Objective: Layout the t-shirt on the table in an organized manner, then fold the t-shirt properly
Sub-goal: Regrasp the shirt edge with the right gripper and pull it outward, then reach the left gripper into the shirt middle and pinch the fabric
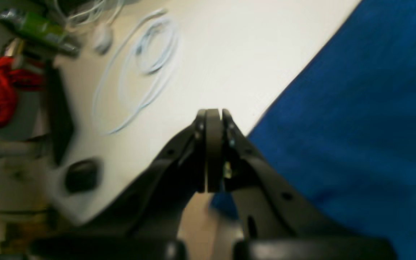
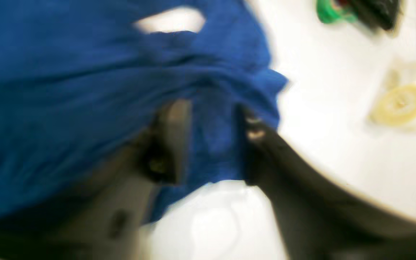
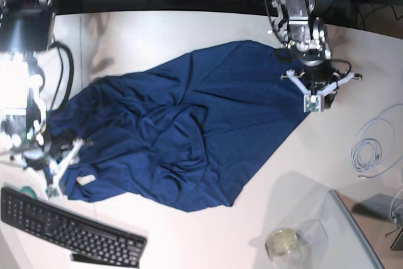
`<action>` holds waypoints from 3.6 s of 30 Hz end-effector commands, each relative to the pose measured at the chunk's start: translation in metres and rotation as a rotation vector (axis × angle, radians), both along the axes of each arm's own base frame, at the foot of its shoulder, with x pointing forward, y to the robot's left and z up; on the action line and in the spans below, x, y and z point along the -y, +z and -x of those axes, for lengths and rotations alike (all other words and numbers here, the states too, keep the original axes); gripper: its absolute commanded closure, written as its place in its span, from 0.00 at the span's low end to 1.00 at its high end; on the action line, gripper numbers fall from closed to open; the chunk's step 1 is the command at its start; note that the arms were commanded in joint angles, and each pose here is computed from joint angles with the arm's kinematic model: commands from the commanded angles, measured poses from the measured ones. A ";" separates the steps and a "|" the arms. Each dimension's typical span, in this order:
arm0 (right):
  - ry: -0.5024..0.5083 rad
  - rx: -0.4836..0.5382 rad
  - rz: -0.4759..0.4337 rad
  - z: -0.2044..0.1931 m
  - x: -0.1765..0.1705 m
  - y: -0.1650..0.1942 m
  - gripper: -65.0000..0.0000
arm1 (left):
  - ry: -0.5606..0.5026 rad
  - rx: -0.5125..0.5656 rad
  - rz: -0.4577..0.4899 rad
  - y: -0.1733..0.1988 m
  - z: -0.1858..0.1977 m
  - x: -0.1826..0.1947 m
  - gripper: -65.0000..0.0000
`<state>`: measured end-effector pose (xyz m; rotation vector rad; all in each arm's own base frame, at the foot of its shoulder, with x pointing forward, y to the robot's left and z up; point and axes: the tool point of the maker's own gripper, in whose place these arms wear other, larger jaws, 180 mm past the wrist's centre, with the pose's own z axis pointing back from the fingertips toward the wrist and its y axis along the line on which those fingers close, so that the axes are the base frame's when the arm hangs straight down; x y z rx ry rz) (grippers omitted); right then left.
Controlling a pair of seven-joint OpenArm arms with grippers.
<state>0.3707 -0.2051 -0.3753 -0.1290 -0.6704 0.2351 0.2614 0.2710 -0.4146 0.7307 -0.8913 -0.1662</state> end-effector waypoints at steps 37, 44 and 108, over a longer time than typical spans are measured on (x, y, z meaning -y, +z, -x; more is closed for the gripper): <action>0.131 -0.148 -0.084 0.057 -0.066 -0.079 0.94 | -0.163 0.031 0.716 -0.006 0.079 0.012 1.00; 0.137 -0.125 -0.076 0.059 -0.067 -0.065 0.99 | -0.109 0.063 0.676 0.002 0.081 -0.015 1.00; -0.007 -0.437 -0.070 0.216 0.022 -0.110 0.88 | -0.403 -0.032 0.528 -0.040 -0.118 0.142 1.00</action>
